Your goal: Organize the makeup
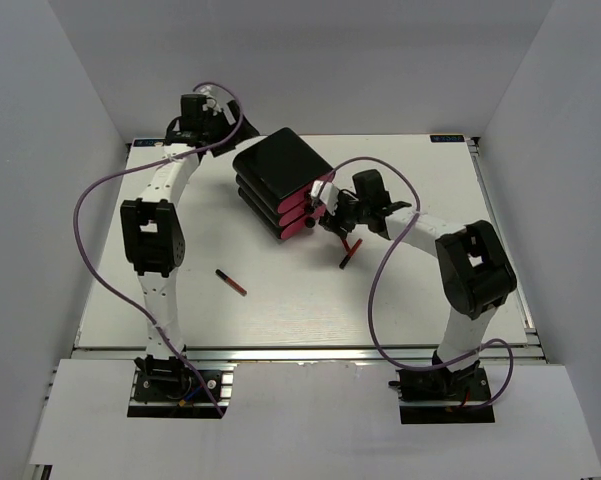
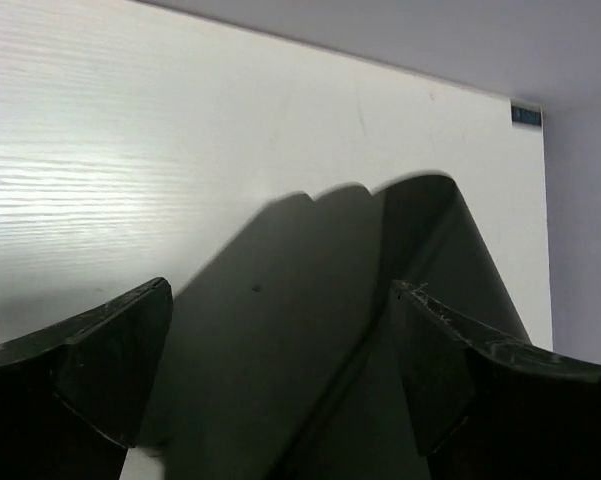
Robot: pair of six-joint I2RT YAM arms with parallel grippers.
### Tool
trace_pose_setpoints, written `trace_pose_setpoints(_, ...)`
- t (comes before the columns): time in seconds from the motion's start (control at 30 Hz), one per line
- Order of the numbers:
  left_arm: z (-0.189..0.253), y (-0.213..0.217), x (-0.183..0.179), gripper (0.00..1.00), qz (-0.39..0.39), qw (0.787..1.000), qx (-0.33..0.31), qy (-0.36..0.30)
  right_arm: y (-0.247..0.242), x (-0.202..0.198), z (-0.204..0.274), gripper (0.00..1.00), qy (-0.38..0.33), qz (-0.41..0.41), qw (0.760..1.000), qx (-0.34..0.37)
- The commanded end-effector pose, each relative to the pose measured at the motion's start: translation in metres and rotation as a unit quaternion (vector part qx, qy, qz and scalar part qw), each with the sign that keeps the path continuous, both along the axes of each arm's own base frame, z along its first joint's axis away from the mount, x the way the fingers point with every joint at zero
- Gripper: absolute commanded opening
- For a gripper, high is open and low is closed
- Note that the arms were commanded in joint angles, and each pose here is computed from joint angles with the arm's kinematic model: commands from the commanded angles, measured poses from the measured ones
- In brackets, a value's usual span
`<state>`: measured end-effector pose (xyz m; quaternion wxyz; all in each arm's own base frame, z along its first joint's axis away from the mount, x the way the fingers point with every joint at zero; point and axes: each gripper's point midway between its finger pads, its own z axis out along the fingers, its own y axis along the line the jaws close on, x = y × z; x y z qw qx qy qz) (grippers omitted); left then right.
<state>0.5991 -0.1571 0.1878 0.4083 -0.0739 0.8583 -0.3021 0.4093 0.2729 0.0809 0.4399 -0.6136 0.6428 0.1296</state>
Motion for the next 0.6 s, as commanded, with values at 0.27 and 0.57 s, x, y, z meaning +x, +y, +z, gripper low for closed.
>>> trace_pose_setpoints(0.27, 0.131, 0.076, -0.018, 0.98, 0.112, 0.985, -0.031, -0.129, 0.029, 0.006, 0.02, 0.89, 0.192, -0.238, 0.929, 0.211)
trace_pose_setpoints(0.57, 0.1, 0.097, -0.118, 0.98, 0.179, 0.977, -0.029, -0.116, 0.043, 0.008, -0.004, 0.8, 0.28, -0.314, 0.868, 0.264)
